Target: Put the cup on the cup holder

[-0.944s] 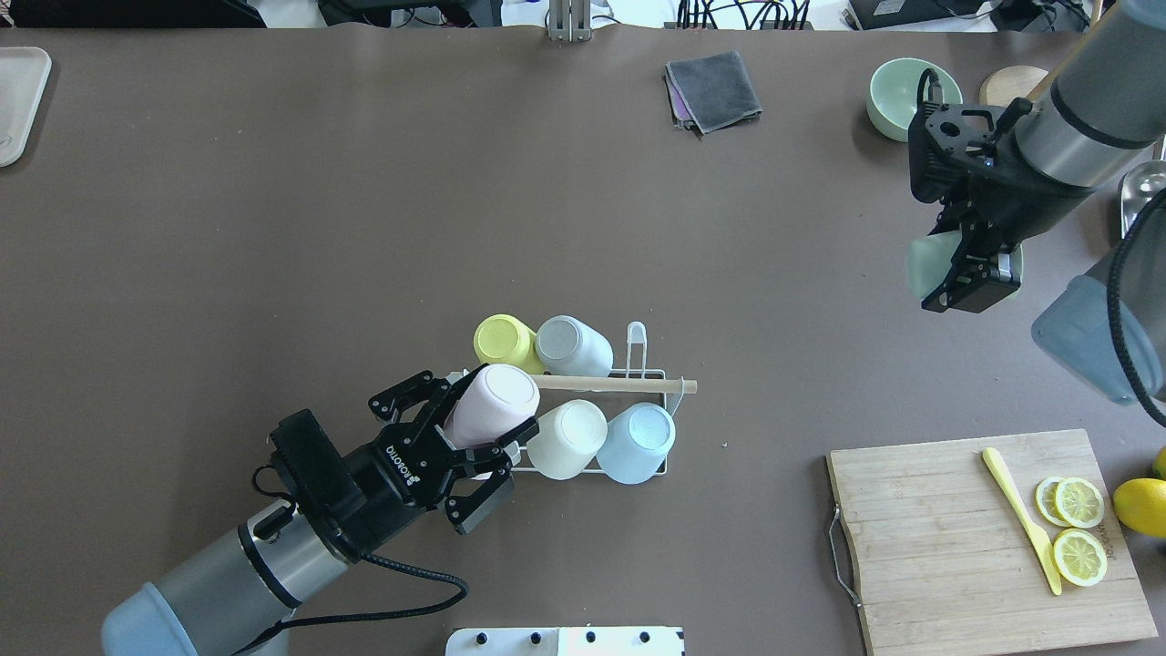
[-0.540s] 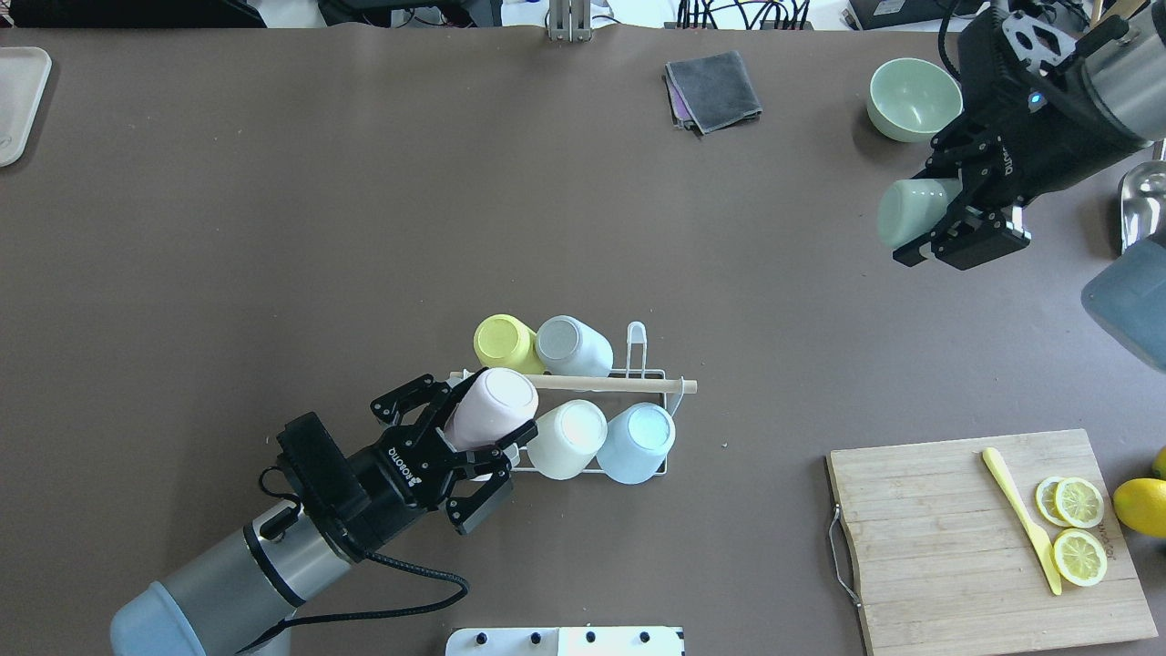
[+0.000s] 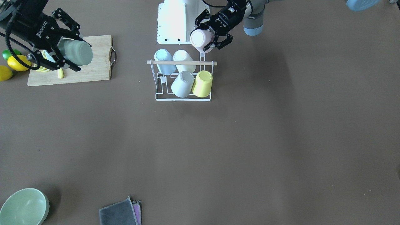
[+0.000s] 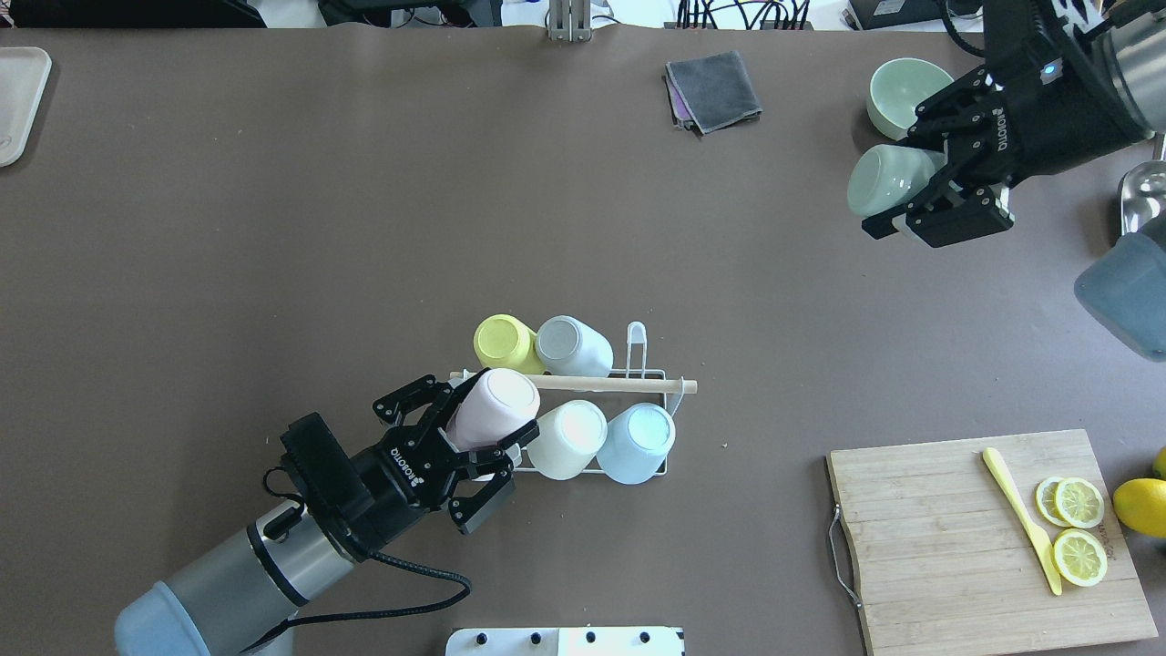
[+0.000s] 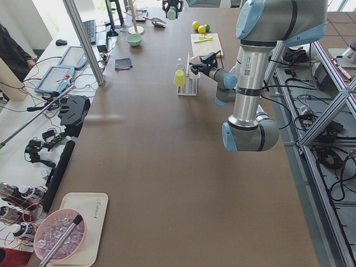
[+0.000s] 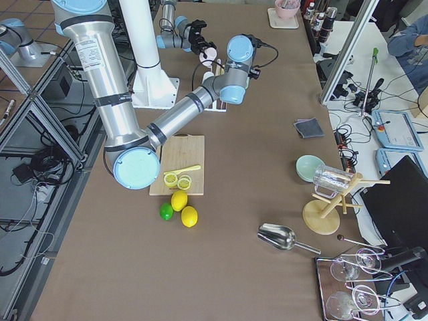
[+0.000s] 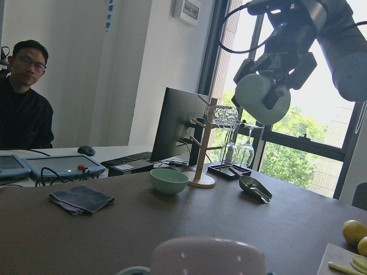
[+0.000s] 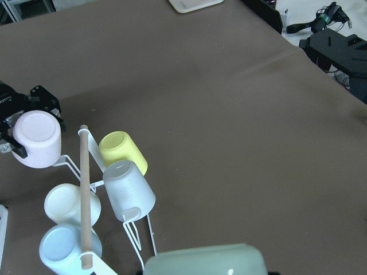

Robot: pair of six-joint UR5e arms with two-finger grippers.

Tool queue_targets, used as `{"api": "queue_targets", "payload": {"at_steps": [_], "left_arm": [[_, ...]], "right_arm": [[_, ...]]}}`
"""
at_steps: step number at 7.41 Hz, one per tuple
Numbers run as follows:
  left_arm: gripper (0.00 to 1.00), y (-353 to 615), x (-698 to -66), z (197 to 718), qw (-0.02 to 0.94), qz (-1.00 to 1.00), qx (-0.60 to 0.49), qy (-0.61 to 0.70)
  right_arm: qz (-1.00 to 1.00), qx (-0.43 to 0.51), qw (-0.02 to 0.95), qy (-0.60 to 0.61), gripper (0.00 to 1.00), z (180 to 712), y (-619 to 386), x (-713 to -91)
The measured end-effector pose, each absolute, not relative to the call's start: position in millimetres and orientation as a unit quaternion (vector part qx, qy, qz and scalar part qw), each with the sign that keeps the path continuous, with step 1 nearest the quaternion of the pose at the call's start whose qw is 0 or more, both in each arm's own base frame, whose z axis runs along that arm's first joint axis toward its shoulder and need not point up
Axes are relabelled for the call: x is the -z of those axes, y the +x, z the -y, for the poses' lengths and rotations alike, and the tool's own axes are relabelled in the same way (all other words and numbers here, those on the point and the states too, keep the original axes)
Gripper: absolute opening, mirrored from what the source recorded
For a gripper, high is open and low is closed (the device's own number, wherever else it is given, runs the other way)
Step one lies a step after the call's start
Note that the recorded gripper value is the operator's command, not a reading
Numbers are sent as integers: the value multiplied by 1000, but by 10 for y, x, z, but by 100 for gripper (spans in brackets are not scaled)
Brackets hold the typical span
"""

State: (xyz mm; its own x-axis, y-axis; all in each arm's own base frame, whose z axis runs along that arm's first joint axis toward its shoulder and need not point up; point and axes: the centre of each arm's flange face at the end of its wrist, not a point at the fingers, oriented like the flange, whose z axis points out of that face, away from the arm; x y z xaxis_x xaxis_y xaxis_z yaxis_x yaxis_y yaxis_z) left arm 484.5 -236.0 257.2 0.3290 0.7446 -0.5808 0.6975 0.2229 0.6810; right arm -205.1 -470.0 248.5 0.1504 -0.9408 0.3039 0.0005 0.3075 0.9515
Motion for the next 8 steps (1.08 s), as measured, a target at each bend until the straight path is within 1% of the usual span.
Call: {"api": "queue_targets", "payload": {"at_steps": [1,2,4,5,6,8], "left_arm": [[0,4859,-2591,2380,528,-575,-23,624],[0,4866,-2601,2401,532,-570,-19,626],[0,4859,-2606,2432,537,-561,-8,630],[0,4861,-2597,2437,538,-560,-6,630],[0,4865,-2576,2441,537,-560,-4,631],[0,4901,-2552,2448,536,-560,-3,632]], "right_arm": [[553,349,599,462,0,4648,-2323,-2588],[586,310,579,476,0,4488,-2710,-2623],[638,244,545,486,0,4025,-3477,-2451],[651,225,537,486,0,3888,-3704,-2343],[655,217,536,487,0,3845,-3829,-2253],[633,211,549,503,0,3934,-3963,-2078]]}}
